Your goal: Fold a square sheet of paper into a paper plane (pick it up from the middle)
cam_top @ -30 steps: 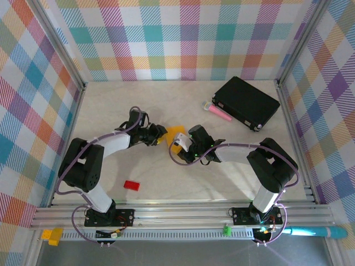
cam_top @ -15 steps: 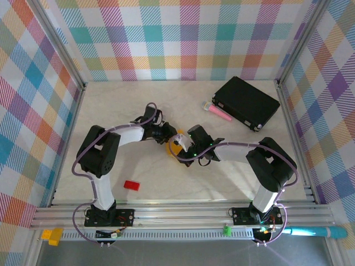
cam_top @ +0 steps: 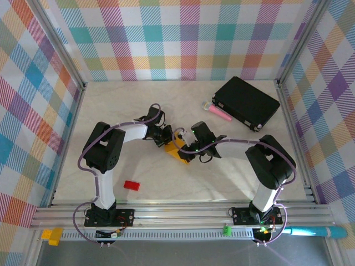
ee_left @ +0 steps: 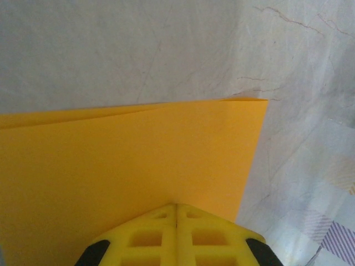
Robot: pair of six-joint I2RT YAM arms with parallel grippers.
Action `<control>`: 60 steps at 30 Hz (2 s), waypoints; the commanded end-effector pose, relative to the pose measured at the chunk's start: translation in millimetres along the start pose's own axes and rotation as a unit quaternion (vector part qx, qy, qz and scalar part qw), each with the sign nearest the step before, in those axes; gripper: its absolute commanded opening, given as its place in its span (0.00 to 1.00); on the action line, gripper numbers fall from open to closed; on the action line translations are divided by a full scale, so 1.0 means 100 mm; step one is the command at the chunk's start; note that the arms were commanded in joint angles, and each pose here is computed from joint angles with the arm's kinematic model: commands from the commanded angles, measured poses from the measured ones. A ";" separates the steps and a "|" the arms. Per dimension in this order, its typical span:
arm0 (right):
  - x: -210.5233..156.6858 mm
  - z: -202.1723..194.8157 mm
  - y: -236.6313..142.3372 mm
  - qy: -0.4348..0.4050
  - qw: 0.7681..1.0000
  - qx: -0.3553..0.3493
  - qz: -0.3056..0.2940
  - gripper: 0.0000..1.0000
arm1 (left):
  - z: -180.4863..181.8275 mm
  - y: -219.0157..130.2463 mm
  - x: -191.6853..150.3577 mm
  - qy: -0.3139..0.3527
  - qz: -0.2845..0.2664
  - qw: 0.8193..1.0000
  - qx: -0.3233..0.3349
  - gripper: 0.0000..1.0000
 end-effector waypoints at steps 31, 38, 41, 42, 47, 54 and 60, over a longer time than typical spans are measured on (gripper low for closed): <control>-0.04 -0.34 0.08 0.069 0.996 -0.052 0.026 0.00 | 0.39 0.19 -0.27 -0.010 0.065 0.996 0.059 0.00; -0.05 -0.36 0.10 0.073 0.996 -0.052 0.030 0.00 | 0.36 0.19 -0.26 -0.006 0.065 0.996 0.055 0.00; -0.07 -0.35 0.12 0.076 0.995 -0.050 0.033 0.00 | 0.34 0.18 -0.25 -0.004 0.064 0.996 0.053 0.00; -0.08 -0.35 0.12 0.076 0.995 -0.048 0.035 0.00 | 0.32 0.18 -0.24 -0.003 0.063 0.997 0.052 0.00; -0.11 -0.33 0.12 0.084 0.995 -0.037 0.042 0.00 | 0.23 0.14 -0.21 0.002 0.060 0.997 0.041 0.00; -0.13 -0.32 0.14 0.092 0.994 -0.032 0.048 0.00 | 0.11 0.12 -0.15 0.008 0.055 0.998 0.029 0.00; -0.16 -0.33 0.17 0.095 0.993 -0.033 0.055 0.00 | 0.00 0.07 -0.10 0.015 0.050 0.999 0.017 0.00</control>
Point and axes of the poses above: each hand's point on the last joint's axis, 136 mm out from that joint toward the fingers, its own y axis out along the fingers, its own z axis along the line the jaws close on, x = y × z, the point moved 4 cm from there along -y, back along the fingers, and after that the axes turned 4 degrees about -y, right-handed, at the moved point
